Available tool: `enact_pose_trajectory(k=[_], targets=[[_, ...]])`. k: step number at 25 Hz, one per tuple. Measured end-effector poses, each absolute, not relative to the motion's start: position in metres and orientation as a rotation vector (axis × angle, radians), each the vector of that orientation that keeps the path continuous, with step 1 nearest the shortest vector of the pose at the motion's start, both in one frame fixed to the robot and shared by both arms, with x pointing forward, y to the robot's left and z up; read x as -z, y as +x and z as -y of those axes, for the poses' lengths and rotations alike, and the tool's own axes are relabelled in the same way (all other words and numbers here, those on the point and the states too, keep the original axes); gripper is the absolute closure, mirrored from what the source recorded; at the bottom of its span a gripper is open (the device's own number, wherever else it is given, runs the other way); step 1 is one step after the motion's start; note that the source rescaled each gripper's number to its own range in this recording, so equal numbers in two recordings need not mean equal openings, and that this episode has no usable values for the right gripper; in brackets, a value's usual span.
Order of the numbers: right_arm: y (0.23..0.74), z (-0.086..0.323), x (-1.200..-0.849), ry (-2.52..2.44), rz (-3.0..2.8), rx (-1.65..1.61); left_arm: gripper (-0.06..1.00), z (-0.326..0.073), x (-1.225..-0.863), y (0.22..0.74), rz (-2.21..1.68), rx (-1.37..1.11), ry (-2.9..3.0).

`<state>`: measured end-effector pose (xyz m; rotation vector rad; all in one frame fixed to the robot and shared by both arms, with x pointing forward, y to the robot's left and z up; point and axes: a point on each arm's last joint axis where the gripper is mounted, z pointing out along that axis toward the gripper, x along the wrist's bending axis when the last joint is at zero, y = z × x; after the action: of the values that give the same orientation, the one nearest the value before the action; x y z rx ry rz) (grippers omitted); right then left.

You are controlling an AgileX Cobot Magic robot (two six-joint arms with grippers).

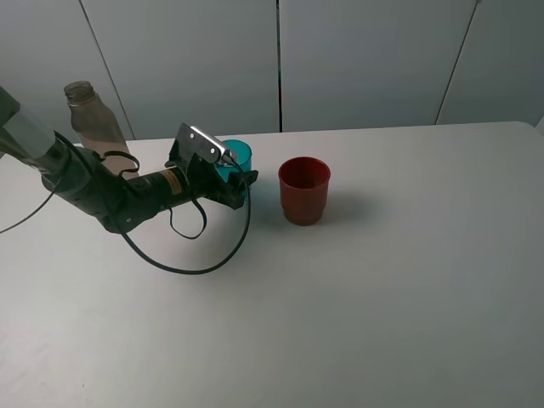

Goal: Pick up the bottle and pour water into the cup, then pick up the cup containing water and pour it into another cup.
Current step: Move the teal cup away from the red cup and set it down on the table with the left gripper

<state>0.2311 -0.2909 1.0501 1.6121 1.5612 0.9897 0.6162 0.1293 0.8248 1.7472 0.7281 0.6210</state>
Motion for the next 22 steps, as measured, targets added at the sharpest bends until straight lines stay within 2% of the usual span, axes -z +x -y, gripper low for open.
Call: enact_pose_trajectory(k=[22], targets=[[0.2311,0.2909,-1.0501,1.612,-1.561,-0.99,0.86,-0.1301,-0.8279,0.6172,-0.779,-0.597,1.733]])
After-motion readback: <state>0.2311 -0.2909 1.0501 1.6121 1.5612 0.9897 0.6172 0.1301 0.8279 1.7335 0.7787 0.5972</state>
